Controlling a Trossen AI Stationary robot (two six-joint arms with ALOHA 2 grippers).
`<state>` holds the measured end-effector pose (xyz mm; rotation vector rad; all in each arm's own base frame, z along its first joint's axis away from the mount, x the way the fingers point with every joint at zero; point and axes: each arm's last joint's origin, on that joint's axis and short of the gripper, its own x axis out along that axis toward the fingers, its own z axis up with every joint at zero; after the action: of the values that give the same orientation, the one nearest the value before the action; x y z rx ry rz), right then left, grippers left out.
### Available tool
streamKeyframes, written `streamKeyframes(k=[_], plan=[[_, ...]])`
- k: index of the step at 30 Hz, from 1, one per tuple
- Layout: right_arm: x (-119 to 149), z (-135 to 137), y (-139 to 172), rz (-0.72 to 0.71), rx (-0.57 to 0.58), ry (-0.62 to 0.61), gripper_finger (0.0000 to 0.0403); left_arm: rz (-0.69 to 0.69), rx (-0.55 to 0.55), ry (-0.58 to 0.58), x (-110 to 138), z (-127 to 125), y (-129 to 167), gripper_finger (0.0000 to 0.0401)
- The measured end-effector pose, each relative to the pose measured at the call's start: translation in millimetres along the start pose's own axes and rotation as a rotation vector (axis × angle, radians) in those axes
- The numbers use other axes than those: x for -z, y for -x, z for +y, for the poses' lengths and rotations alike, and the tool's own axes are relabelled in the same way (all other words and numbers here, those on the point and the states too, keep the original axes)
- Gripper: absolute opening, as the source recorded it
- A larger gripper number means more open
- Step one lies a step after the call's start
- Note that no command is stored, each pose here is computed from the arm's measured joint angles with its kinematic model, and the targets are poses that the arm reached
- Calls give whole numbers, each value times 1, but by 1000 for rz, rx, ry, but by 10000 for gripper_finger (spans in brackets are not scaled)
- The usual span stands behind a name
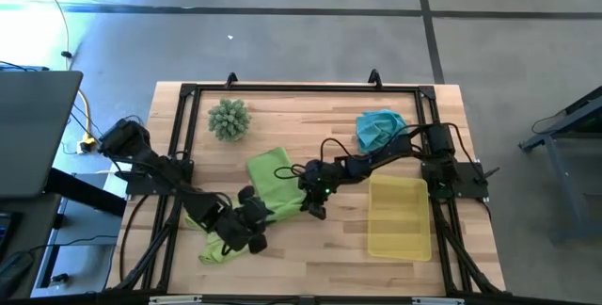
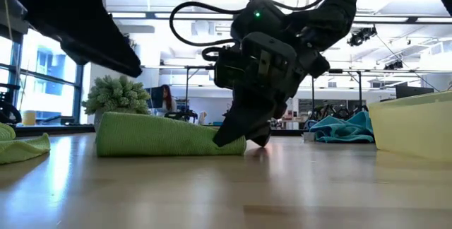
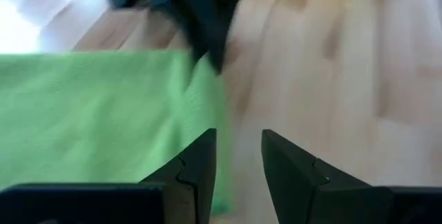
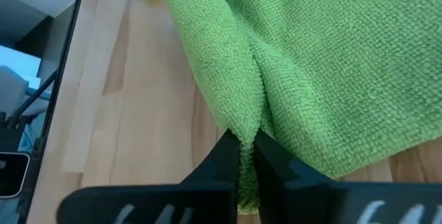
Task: Roll microfiber towels into tight, uniform cylinder then place into a basket
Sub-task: Roll the green cloth
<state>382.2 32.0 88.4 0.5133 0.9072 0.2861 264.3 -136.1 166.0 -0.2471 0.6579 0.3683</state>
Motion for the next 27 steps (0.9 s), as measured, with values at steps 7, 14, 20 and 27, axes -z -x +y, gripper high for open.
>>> streamKeyframes(k=[7,14,20,27], plan=[[-1,0,0,-2,-6,26,5,-60,57,130,25,6,-20,111],[-1,0,0,-1,-5,28,5,-55,28,-49,28,9,-21,155],[0,0,0,3,-6,28,5,-10,28,-138,32,12,-27,177],[0,0,0,3,-9,29,5,56,20,-102,42,14,-36,173]])
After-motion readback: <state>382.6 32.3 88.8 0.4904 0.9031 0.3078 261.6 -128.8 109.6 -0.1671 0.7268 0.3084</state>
